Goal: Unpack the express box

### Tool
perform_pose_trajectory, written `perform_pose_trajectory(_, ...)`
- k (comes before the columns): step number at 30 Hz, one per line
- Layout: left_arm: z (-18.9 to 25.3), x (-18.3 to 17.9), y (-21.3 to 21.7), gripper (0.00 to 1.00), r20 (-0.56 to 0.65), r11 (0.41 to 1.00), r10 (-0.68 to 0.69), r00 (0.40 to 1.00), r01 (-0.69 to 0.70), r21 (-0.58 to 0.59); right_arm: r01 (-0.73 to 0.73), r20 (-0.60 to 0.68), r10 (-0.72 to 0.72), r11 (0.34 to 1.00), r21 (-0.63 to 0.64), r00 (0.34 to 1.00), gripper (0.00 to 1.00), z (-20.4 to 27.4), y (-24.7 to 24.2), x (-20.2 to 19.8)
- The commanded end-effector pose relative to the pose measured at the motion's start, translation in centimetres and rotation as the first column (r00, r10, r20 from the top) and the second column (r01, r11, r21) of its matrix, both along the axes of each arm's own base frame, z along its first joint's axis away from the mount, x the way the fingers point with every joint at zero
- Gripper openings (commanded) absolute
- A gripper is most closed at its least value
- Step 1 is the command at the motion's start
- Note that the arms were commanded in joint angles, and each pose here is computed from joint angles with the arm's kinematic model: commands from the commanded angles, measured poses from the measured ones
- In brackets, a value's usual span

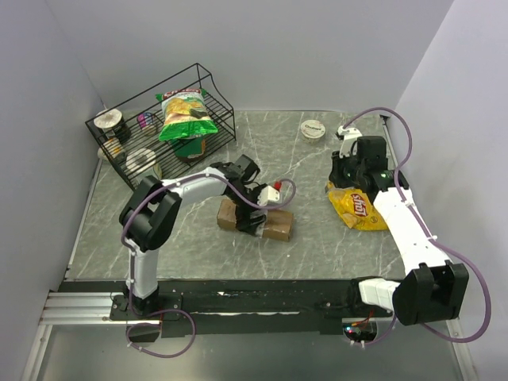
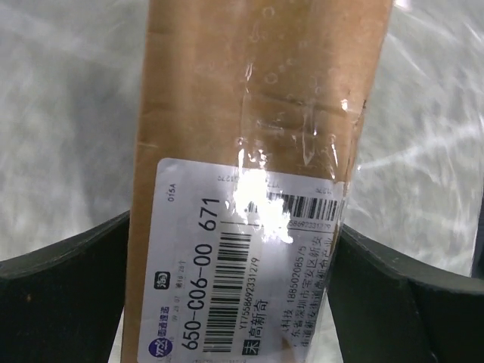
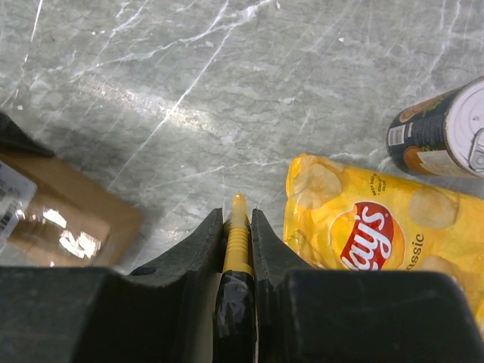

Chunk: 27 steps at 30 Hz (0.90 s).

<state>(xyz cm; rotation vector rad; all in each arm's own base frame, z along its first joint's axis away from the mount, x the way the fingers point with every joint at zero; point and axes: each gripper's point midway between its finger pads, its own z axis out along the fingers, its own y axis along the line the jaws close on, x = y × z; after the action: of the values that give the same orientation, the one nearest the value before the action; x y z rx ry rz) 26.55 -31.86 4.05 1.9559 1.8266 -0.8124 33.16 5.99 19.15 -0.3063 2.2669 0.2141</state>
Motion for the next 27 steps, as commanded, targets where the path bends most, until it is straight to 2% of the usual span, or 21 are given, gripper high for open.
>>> perform_pose_trajectory(1,2.1,3.8,1.1,0.99,-0.042,0.901,0.434,0.9,-0.434,0.009,-0.026,0.04,0.026,1.0,0.0,0.999,0.0,1.2,1.0,1.7)
perform_pose_trajectory(3,2.4,5.0,2.0,0.99,-0.036,0.839,0.544,0.839,-0.543,0.014,-0.054,0.059,0.054,0.999,-0.009,0.997,0.0,1.9,2.2,2.6)
perform_pose_trajectory(4,2.1,4.7,2.4,0.99,-0.081,0.788,0.615,0.784,-0.614,0.045,-0.065,0.073,0.066,0.998,-0.013,0.995,0.0,2.4,2.8,3.0)
perform_pose_trajectory(6,2.1,4.6,2.7,0.99,-0.115,0.742,0.67,0.734,-0.667,0.067,-0.078,0.094,0.08,0.997,-0.017,0.992,0.0,3.3,3.9,3.9)
perform_pose_trajectory(11,0.5,2.9,3.5,0.97,-0.155,0.682,0.731,0.665,-0.719,0.134,-0.121,0.169,0.114,0.992,0.032,0.979,0.0,6.6,8.3,4.4)
perform_pose_trajectory(17,-0.7,1.9,3.5,0.97,-0.205,0.664,0.747,0.633,-0.727,0.176,-0.158,0.292,0.13,0.984,0.076,0.948,0.0,8.4,12.2,5.2)
perform_pose_trajectory(27,-2.3,1.4,4.1,0.97,-0.206,0.669,0.743,0.637,-0.717,0.195,-0.282,0.179,0.26,0.954,0.106,0.949,0.0,3.9,16.2,4.5)
